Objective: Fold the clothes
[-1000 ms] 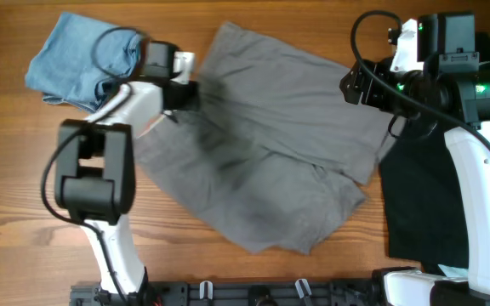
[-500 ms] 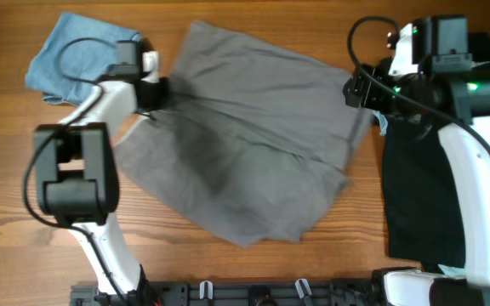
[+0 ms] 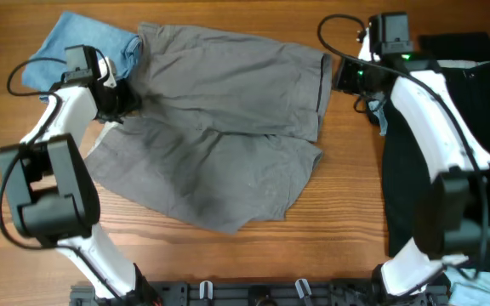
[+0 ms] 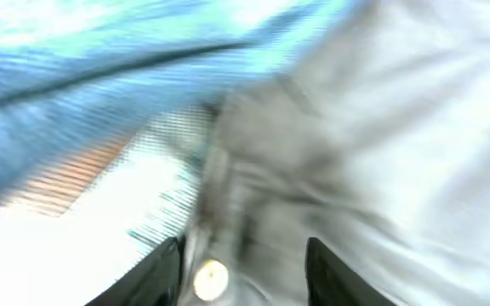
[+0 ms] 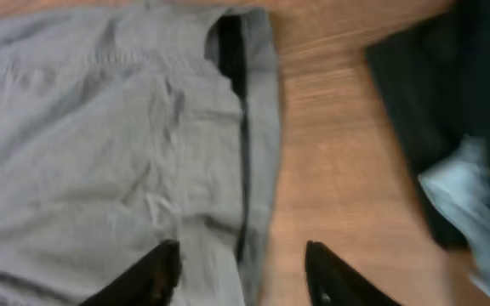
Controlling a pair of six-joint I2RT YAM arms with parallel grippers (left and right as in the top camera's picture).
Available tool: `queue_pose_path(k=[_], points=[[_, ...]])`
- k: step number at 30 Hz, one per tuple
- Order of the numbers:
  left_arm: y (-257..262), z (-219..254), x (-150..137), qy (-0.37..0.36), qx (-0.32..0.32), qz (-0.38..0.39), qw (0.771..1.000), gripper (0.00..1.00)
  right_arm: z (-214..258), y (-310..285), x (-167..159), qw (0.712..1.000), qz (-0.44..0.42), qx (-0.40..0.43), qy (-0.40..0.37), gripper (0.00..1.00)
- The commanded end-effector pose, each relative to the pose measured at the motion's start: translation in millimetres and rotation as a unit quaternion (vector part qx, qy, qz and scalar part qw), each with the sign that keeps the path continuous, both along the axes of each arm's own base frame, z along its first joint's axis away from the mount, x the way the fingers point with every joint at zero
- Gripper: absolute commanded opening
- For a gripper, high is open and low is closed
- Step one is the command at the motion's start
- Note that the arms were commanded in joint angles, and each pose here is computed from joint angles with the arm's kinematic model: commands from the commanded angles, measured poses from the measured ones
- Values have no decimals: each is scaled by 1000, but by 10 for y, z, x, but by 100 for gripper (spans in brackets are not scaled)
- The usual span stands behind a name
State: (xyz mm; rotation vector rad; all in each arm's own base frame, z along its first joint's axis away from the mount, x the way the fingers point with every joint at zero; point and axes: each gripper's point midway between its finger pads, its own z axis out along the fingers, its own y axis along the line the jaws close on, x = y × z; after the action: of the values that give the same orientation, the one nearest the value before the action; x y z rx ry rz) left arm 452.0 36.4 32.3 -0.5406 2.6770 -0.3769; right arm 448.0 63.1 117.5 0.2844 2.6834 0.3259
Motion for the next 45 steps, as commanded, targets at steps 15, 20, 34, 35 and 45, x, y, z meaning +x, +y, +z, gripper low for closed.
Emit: queue_pose_path(k=[15,20,34,35,45], points=[[-423,1075,-496,-41,-13,-84,996,56,-836,346,-97,990,105,52,82,57],[-441,1016,-629,-11,-20,-84,996,56,-971,359,336,995,92,45,11,57],[-456,966,-761,19,-26,-83,996,55,-593,323,1125,985,11,66,-156,55],[-455,967,-757,18,-26,-83,996,56,-607,333,1107,986,13,69,-151,55],[-455,973,-741,14,-25,-83,996,56,-935,432,999,989,30,90,-109,23]])
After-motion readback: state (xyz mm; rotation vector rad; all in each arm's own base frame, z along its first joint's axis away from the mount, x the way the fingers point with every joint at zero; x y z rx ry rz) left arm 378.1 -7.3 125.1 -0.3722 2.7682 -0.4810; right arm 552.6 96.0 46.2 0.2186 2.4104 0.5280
